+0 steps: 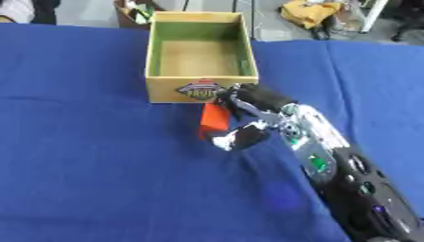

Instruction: Pick up objects on the table and place them in the box.

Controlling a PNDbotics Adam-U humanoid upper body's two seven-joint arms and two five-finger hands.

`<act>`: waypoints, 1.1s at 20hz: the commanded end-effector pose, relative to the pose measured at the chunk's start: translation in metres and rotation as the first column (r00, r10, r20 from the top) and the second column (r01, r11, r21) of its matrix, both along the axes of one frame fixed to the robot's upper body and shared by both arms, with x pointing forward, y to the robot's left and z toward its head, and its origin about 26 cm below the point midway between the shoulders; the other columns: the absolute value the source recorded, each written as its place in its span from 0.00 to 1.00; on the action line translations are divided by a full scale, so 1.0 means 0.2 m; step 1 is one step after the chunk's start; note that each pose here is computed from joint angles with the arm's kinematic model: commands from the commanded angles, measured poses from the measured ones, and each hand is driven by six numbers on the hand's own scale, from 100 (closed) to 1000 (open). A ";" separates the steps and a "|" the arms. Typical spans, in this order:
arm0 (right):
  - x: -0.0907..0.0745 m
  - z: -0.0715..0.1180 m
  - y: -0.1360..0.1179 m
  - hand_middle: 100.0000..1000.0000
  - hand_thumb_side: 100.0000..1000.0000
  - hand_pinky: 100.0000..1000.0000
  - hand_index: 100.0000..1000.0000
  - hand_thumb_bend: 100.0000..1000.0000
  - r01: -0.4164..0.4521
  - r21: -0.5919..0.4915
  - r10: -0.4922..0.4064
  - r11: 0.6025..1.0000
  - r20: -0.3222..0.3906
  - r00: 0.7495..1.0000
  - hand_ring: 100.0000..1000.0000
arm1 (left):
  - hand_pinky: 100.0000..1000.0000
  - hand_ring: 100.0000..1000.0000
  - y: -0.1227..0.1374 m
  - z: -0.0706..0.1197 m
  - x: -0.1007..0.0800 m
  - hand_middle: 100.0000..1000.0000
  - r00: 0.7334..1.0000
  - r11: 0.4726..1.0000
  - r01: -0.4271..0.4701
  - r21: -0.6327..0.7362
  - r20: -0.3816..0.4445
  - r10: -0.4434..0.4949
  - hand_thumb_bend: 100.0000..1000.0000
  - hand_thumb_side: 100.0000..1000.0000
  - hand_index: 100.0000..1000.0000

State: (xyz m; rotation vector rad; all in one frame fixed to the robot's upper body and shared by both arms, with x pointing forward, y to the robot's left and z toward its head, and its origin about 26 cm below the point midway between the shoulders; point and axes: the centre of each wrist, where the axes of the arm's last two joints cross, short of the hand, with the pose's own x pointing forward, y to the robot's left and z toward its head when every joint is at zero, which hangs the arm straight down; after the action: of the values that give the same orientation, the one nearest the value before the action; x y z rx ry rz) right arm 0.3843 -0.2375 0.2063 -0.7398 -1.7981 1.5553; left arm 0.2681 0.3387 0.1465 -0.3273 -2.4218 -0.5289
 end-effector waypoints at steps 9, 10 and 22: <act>-0.14 0.34 -0.11 0.12 0.46 0.66 0.20 0.00 -0.052 0.153 0.028 0.987 0.159 0.987 0.56 | 0.00 0.05 0.01 0.02 -0.02 0.08 1.000 1.000 -0.015 0.016 0.019 0.015 0.00 0.99 0.37; -0.15 0.36 -0.12 0.12 0.47 0.66 0.20 0.00 -0.053 0.162 0.026 0.985 0.168 0.985 0.56 | 0.00 0.05 0.01 0.02 -0.02 0.08 1.000 1.000 -0.015 0.017 0.019 0.014 0.00 0.99 0.37; -0.12 0.60 -0.34 0.12 0.50 0.64 0.20 0.00 0.072 0.248 -0.145 0.966 0.289 0.946 0.55 | 0.00 0.05 -0.02 0.05 0.01 0.08 0.998 0.999 0.019 0.026 0.055 -0.020 0.00 0.99 0.37</act>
State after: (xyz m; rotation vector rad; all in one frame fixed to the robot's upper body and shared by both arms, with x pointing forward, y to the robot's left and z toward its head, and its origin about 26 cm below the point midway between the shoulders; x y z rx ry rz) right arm 0.3623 -0.2934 0.3106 -0.9095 -2.0786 1.2057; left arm 0.2707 0.3360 0.1492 -0.3328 -2.4458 -0.5475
